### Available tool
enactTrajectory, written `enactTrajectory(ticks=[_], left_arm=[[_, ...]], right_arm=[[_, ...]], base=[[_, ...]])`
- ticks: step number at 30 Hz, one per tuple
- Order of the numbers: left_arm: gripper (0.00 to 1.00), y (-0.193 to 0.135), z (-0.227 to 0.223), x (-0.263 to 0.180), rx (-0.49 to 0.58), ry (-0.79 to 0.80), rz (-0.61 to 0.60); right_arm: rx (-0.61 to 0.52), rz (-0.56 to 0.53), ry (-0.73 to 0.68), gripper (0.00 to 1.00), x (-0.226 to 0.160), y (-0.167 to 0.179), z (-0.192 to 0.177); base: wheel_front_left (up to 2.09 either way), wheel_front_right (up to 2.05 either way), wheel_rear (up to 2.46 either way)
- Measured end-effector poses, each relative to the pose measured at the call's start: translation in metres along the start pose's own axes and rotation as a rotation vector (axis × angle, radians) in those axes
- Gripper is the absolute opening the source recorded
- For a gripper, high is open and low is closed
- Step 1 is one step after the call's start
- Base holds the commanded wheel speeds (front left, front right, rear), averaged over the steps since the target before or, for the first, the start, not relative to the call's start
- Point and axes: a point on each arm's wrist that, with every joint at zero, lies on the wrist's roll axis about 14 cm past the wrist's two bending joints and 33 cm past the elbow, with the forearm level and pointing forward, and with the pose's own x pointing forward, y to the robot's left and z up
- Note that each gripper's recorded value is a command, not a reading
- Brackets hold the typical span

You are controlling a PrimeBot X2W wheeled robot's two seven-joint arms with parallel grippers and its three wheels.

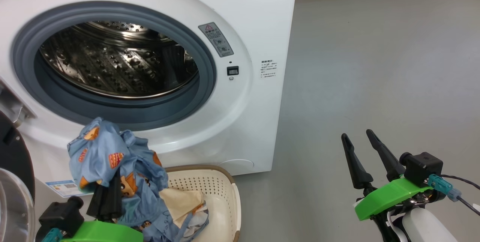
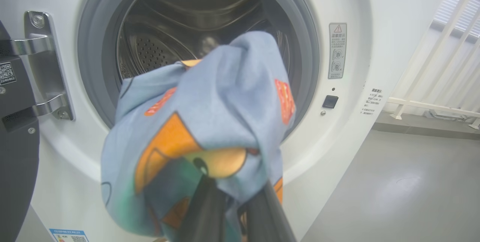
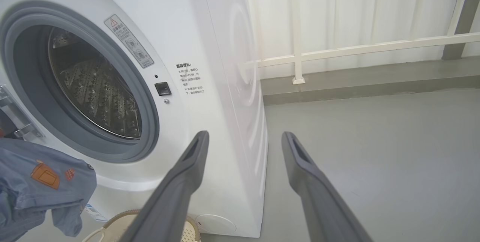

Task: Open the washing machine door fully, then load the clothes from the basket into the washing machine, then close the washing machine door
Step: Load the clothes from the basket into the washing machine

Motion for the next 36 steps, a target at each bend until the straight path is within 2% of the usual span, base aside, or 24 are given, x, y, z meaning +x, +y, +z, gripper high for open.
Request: enactTrajectory(ticks=[7, 21, 36], left_arm=[[0.0, -0.002, 0.005, 0.009, 0.007, -0.015, -0.016], [0.0, -0.002, 0.038, 0.091, 0.041, -0.096, -0.049], [0.0, 0.016, 0.005, 0.201, 0.064, 0.004, -0.037]], right_arm=[[0.002, 0.0, 0.012, 1.0, 0.0, 0.0, -0.004], [0.007, -0.017, 0.043, 1.0, 0.01, -0.009, -0.018], [0.019, -0.023, 0.049, 1.0, 0.055, -0.013, -0.036]], base=[[0.0, 0.0, 0.0], [0.0, 0.0, 0.0], [0.0, 0.0, 0.0]])
